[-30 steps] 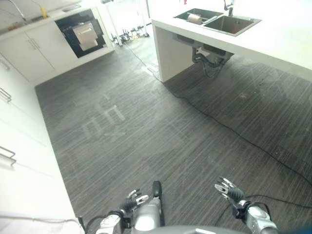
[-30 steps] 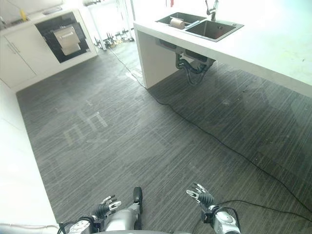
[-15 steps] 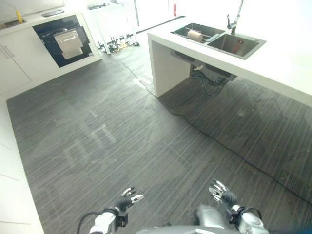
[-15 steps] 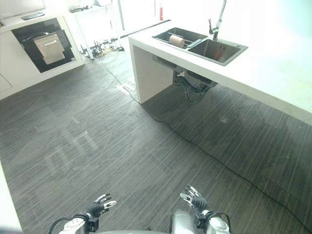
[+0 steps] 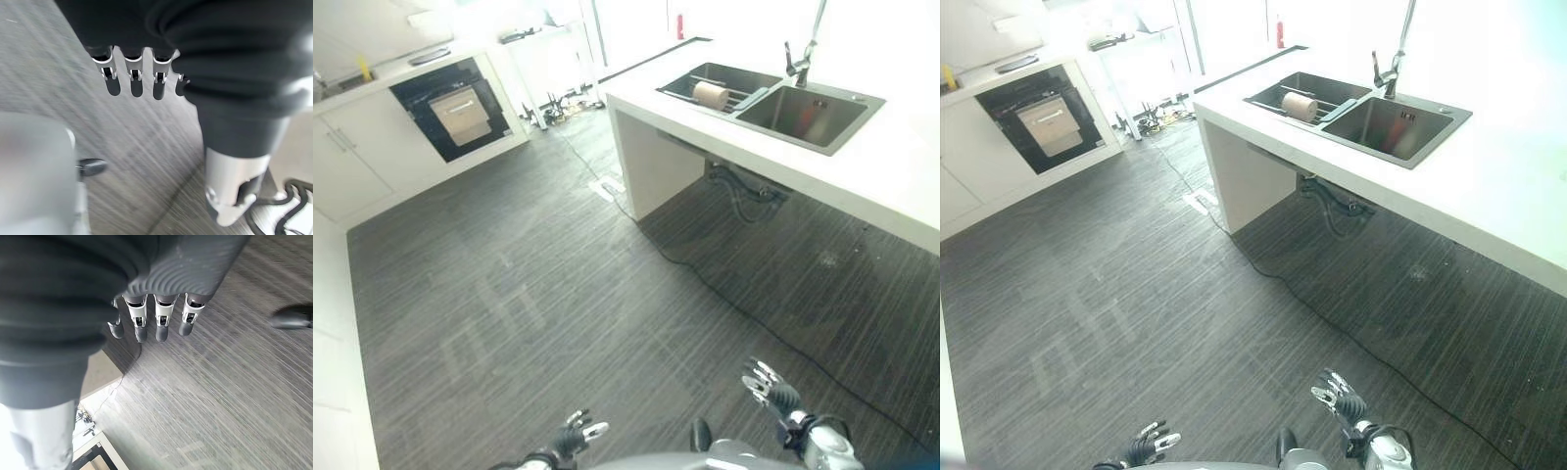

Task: Place the dishes in the dishwasher.

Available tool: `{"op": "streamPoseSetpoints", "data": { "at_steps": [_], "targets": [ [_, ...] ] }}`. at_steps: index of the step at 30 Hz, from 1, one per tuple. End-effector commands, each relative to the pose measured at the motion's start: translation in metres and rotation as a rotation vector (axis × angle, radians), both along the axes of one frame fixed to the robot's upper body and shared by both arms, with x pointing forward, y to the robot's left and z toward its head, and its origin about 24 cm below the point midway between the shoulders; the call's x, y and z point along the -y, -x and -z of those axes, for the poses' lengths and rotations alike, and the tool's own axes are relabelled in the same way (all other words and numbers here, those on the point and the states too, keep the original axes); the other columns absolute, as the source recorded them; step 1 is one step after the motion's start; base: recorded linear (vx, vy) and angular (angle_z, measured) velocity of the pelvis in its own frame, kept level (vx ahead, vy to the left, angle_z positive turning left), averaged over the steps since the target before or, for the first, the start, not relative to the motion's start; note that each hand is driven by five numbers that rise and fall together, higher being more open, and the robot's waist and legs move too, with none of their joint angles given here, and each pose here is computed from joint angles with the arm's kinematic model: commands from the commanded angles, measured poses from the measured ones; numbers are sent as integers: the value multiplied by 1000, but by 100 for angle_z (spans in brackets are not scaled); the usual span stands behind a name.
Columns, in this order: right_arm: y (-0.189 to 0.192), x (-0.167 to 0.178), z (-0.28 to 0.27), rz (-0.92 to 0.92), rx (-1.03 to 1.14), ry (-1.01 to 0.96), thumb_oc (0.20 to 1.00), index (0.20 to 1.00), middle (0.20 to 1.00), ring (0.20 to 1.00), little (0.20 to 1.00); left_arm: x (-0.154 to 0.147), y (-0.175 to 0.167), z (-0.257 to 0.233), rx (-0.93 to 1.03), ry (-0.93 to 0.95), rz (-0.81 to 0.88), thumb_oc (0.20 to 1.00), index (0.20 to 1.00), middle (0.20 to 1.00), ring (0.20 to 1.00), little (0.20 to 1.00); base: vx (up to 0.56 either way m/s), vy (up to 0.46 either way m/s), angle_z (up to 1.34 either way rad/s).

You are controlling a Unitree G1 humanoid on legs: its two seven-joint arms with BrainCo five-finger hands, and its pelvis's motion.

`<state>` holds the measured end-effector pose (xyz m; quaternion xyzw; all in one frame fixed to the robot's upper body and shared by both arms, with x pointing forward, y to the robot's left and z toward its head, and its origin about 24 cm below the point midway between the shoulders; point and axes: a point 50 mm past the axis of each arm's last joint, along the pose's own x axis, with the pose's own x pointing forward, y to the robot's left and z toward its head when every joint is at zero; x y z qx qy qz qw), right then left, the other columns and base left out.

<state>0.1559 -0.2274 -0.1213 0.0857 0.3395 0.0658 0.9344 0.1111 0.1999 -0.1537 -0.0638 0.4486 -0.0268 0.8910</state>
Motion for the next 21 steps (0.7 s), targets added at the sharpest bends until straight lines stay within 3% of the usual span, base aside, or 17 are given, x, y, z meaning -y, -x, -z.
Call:
{"op": "streamPoseSetpoints", "data": {
  "at_steps": [1, 12, 21],
  "targets": [
    [-14, 14, -13, 36, 78, 29, 1000, 1000, 1000, 1000, 1000, -11, -20, -11, 92, -32, 67, 1000, 1000, 1000, 1000, 1000, 184, -153, 15],
    [-9, 11, -5, 16, 38, 43, 1000, 1000, 1000, 1000, 1000, -13, -18, -10, 83, -29, 46, 1000, 1000, 1000, 1000, 1000, 272, 99, -27],
    [6, 16, 1, 75, -10, 26, 1000, 1000, 1000, 1000, 1000, -13, -24, -12, 91, -52, 95, 1000, 1000, 1000, 1000, 1000, 253, 292, -12]
  ]
}}
